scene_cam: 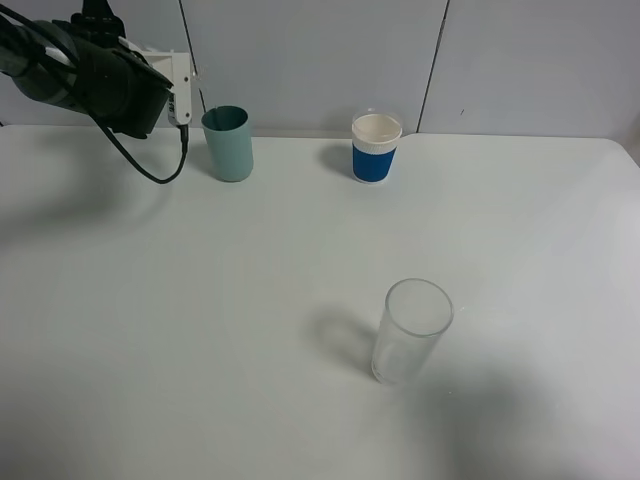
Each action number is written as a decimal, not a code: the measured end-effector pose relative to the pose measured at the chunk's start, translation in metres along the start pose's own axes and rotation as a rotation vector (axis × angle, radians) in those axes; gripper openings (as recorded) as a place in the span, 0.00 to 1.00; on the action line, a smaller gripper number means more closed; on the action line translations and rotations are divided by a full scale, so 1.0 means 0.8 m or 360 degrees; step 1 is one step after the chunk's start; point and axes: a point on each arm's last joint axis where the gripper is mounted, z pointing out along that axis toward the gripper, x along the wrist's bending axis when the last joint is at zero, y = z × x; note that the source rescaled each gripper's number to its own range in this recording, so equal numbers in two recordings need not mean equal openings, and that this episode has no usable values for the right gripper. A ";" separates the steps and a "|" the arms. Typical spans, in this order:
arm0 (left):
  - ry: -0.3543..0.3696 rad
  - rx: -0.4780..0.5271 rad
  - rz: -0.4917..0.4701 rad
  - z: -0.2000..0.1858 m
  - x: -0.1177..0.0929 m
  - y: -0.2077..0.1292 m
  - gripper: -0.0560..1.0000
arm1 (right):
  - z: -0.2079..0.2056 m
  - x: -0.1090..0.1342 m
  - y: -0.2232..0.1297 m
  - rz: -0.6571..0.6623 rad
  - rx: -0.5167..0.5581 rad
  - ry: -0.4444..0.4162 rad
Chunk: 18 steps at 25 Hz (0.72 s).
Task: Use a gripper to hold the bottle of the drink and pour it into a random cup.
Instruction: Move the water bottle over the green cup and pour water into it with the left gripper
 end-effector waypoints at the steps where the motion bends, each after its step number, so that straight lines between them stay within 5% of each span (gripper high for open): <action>1: 0.0000 0.0000 0.0002 0.000 0.000 0.000 0.05 | 0.000 0.000 0.000 0.0000 0.0000 0.0000; 18: 0.0040 -0.0026 0.0066 0.000 0.003 0.002 0.05 | 0.000 0.000 0.000 0.0000 0.0000 0.0000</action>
